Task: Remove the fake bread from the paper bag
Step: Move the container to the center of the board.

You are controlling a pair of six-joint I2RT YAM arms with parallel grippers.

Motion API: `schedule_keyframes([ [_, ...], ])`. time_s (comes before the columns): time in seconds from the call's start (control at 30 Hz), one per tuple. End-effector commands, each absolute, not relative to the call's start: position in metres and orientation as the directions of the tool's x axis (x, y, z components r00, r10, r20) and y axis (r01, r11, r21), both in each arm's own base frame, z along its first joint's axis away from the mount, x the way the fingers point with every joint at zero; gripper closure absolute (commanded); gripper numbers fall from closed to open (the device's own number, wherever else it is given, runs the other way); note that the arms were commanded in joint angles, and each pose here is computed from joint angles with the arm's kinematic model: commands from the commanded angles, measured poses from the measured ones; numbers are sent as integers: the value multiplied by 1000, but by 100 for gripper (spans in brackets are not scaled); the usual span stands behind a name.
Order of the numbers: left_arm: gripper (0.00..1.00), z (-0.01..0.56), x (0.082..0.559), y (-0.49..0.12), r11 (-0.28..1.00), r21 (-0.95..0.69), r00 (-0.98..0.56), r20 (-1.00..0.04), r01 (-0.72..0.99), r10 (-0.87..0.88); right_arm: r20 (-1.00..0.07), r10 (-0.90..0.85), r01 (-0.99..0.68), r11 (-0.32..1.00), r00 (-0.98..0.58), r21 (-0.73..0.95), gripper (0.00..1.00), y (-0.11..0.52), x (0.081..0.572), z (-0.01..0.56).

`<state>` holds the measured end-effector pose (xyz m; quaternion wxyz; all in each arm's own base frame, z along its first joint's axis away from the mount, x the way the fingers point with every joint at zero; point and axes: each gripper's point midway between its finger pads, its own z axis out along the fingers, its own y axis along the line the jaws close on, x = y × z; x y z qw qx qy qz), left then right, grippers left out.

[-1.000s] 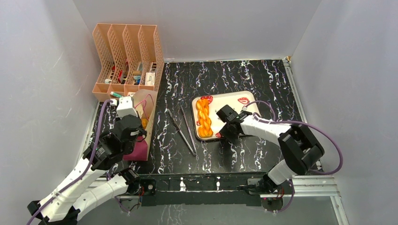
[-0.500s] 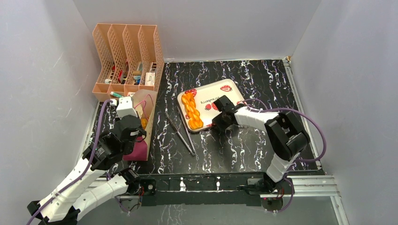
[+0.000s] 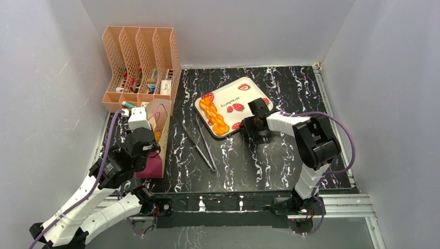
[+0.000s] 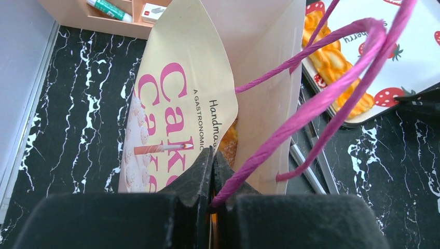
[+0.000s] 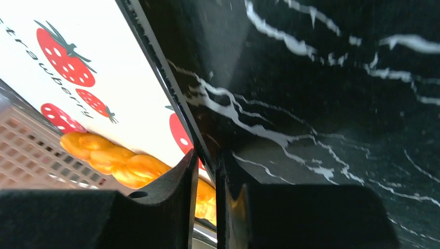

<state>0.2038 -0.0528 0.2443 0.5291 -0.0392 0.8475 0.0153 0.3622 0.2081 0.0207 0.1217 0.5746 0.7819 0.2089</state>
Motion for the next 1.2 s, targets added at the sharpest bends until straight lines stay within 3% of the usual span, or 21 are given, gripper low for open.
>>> schedule_keyframes([
  [0.0, 100, 243, 195, -45, 997, 40, -477, -879, -63, 5, -41, 994, 930, 111, -103, 350, 100, 152, 361, -20],
  [0.47, 100, 241, 193, -50, 999, 38, -494, -869, -29, 19, 10, 990, 922, -136, 142, 364, 100, 109, 387, -19],
  [0.8, 100, 238, 197, -60, 999, 43, -505, -862, 14, 45, 8, 983, 911, -174, 185, 375, 100, 99, 433, -25],
  [1.07, 100, 238, 199, -62, 999, 48, -502, -864, 20, 51, -49, 991, 919, -94, 122, 384, 100, 94, 461, -25],
  [1.17, 100, 239, 199, -62, 999, 39, -497, -867, 15, 41, -94, 994, 919, -20, 62, 395, 82, 89, 468, -19],
])
